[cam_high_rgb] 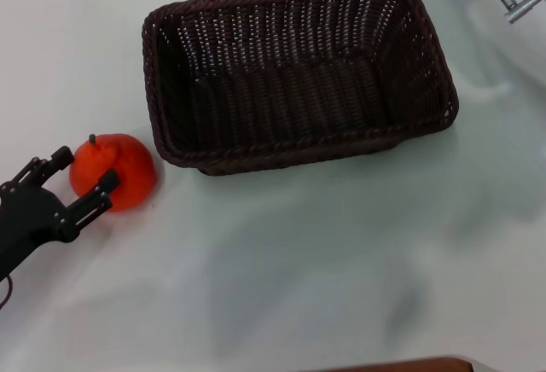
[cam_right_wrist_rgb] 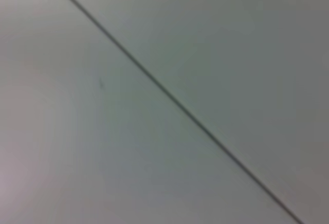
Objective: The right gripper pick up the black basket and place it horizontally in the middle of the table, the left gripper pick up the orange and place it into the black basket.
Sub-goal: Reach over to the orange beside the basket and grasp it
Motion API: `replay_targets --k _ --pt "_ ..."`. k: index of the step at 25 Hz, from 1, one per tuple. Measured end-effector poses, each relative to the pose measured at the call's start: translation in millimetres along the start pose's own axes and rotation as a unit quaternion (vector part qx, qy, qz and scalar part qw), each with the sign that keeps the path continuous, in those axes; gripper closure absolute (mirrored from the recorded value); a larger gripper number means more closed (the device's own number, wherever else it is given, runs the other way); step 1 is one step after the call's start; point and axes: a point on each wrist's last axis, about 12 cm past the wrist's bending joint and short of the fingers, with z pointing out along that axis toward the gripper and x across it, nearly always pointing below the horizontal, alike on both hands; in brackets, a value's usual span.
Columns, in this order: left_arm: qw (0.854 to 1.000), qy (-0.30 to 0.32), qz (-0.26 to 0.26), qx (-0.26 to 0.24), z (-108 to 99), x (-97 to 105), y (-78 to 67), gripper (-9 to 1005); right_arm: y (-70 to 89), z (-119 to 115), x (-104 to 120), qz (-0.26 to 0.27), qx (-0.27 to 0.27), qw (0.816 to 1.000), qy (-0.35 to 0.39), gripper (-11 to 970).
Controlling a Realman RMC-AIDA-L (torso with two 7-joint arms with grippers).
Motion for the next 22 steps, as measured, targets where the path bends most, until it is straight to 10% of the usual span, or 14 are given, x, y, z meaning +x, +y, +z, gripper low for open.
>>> replay_targets --k 12,22 --pt "1.000 0.010 0.005 -0.011 15.2 -1.6 3.6 192 0.9 -3.6 -7.5 0.001 -0.006 1.000 -0.004 193" --pt "0.999 0.008 0.028 -0.016 16.7 -2.1 3.9 634 2.2 -4.8 -7.7 0.002 -0.010 1.000 -0.003 194"
